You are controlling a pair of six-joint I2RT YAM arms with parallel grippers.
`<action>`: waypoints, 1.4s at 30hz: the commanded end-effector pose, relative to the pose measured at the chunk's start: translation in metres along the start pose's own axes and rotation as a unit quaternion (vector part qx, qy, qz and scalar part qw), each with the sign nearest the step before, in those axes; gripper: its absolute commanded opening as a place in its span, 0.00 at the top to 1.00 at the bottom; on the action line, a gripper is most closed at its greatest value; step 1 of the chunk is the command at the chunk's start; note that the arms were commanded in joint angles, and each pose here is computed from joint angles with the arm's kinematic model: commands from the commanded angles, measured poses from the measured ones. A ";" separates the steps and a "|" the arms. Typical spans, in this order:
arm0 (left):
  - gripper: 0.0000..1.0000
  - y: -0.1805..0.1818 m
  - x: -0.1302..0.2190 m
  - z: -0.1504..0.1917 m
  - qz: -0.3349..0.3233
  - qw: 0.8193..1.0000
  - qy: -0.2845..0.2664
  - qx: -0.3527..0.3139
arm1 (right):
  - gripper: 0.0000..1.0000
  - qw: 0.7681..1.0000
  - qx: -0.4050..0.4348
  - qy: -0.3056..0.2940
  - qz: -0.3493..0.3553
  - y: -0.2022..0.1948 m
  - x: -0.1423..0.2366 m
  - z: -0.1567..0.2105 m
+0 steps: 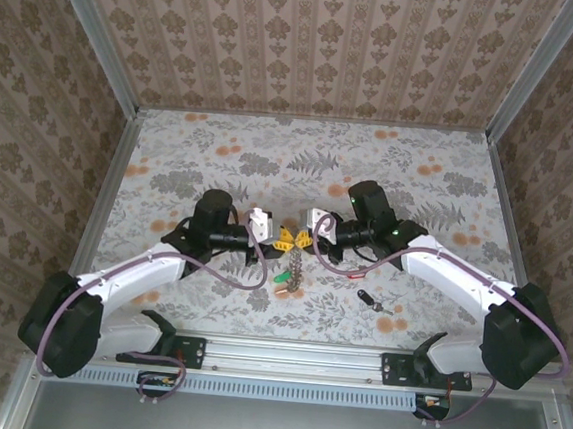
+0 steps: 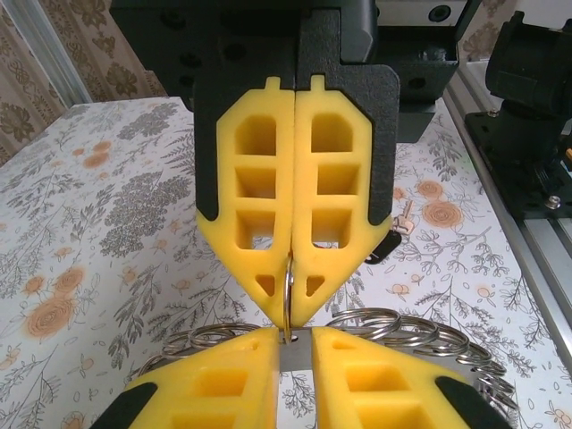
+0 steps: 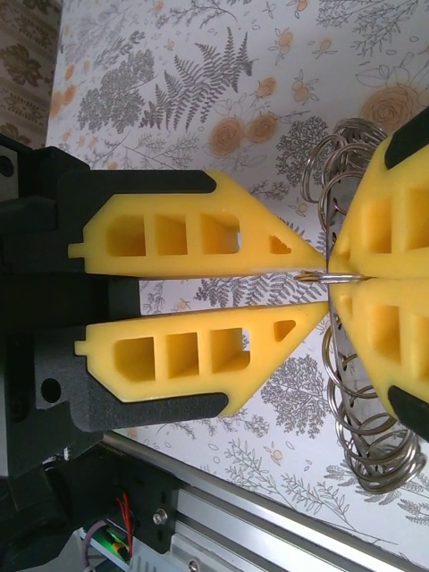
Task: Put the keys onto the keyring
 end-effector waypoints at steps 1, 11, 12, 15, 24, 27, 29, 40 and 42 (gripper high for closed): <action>0.84 -0.001 -0.003 -0.014 0.018 0.999 -0.016 -0.025 | 1.00 0.999 0.008 -0.028 -0.017 0.000 -0.001 -0.006; 0.87 0.002 -0.007 -0.013 0.022 0.999 -0.018 -0.028 | 1.00 0.999 -0.006 -0.022 -0.034 -0.001 -0.004 -0.005; 0.90 0.001 -0.008 -0.014 0.022 0.999 -0.019 -0.029 | 0.99 0.999 -0.006 -0.023 -0.034 -0.001 -0.004 -0.005; 0.98 0.000 -0.006 -0.013 0.021 0.999 -0.015 -0.028 | 0.98 0.999 -0.006 -0.019 -0.038 -0.001 -0.003 -0.006; 1.00 -0.003 -0.005 -0.006 0.019 0.999 0.004 -0.026 | 0.90 1.000 -0.011 -0.004 -0.028 -0.001 -0.004 -0.001; 1.00 -0.003 -0.004 -0.003 0.010 1.000 0.003 -0.028 | 0.84 1.000 -0.007 0.021 -0.009 0.000 -0.003 0.007; 1.00 -0.003 -0.004 -0.003 0.009 1.000 0.003 -0.029 | 0.84 1.000 -0.003 0.029 -0.003 0.001 -0.002 0.010; 1.00 -0.002 -0.005 0.000 0.006 1.000 0.006 -0.023 | 0.84 0.999 0.002 0.043 0.011 0.003 -0.002 0.017; 1.00 -0.001 -0.005 0.001 0.003 1.000 0.008 -0.021 | 0.88 0.999 0.003 0.040 0.011 0.004 -0.001 0.016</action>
Point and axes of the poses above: each hand's point on the last joint's axis, 136 mm out from that joint toward the fingers, its own x axis back along the fingers, its own y axis along the line the jaws close on, z = x × y, the point moved 8 cm from there along x, back along the fingers, and after that the axes turned 7 degrees about x, right-handed, at the moved point
